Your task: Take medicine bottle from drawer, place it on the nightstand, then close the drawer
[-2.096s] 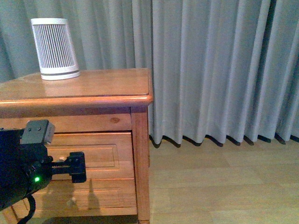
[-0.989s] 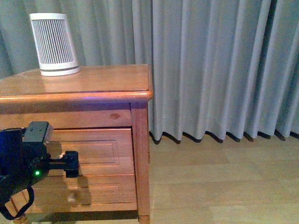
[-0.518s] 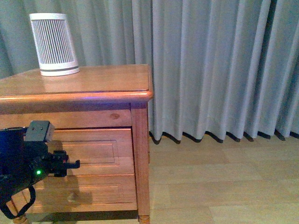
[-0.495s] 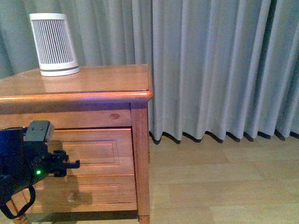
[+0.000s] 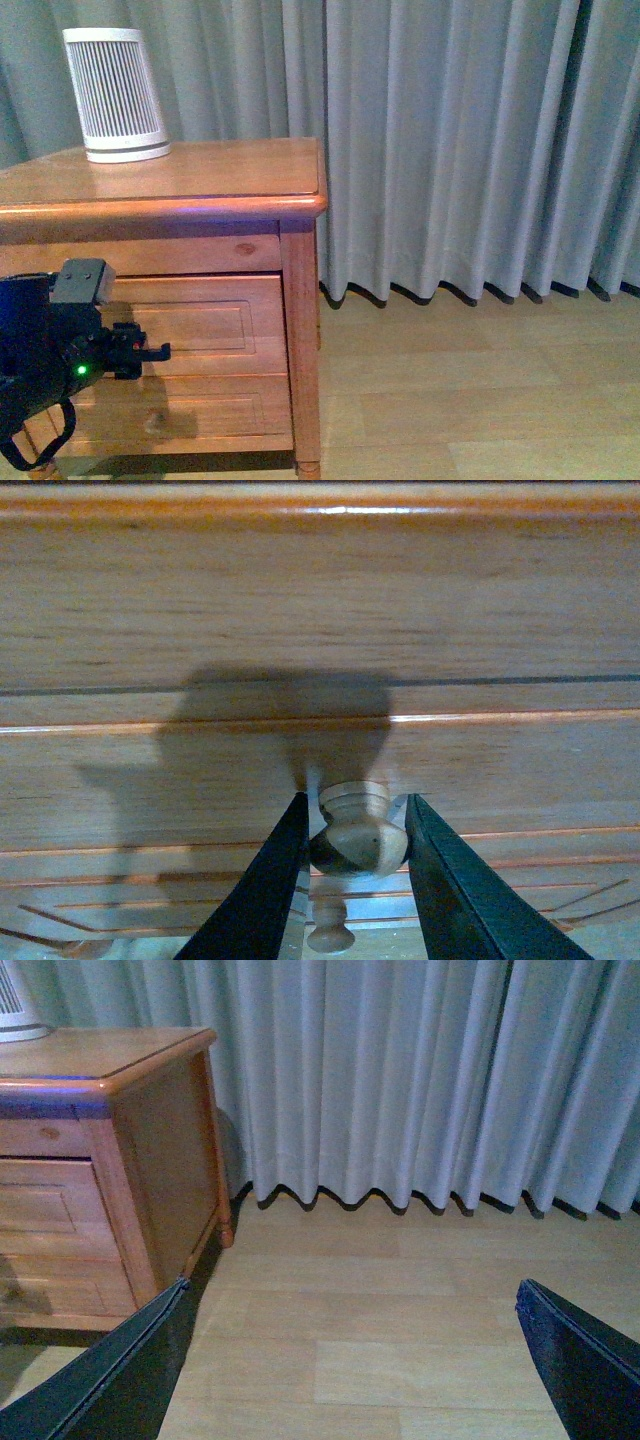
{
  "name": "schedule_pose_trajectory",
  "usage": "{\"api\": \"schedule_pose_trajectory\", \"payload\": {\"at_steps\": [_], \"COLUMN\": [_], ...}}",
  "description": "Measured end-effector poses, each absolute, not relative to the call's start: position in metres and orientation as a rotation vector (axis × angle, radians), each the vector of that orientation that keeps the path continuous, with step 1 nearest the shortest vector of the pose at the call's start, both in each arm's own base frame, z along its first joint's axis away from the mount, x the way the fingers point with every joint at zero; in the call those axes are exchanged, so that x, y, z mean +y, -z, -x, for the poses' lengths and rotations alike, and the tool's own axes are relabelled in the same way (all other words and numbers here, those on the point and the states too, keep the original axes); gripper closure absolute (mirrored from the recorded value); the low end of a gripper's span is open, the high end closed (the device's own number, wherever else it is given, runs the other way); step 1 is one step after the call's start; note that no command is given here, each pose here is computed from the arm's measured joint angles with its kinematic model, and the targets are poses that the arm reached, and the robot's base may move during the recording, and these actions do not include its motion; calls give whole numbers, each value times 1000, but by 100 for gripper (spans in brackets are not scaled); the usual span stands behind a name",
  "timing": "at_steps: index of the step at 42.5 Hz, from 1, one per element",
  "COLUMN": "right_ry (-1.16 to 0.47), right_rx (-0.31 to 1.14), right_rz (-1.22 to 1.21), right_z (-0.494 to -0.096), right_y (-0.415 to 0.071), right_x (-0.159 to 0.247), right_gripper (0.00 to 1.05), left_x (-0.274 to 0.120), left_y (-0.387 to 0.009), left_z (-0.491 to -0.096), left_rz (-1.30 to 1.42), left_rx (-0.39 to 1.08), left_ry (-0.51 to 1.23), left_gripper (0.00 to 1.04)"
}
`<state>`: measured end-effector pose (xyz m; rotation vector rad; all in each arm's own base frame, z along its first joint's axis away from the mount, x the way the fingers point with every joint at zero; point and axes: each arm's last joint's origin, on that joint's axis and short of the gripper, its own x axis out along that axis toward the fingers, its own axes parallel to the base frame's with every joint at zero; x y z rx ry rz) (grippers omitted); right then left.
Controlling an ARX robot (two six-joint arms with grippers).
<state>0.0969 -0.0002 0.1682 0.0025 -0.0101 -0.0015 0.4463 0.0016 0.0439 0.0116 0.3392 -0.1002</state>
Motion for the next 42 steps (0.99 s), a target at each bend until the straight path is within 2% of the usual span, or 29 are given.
{"api": "schedule_pose_trajectory", "payload": {"at_steps": [5, 24, 42], "right_ry": [2, 2, 2], "right_rx": [-10, -10, -10], "right_rz": [-3, -3, -2], "right_z": [-97, -97, -97], "right_y": [-168, -168, -168], "right_x": [0, 0, 0], "right_gripper": [7, 7, 7], "left_x": [1, 13, 21], "left_y": [-46, -47, -51], "left_z": [-434, -323, -286], "left_rz": [19, 41, 59], "left_rx": [343, 403, 438], "left_ry": [97, 138, 139], "left_gripper": [80, 80, 80]}}
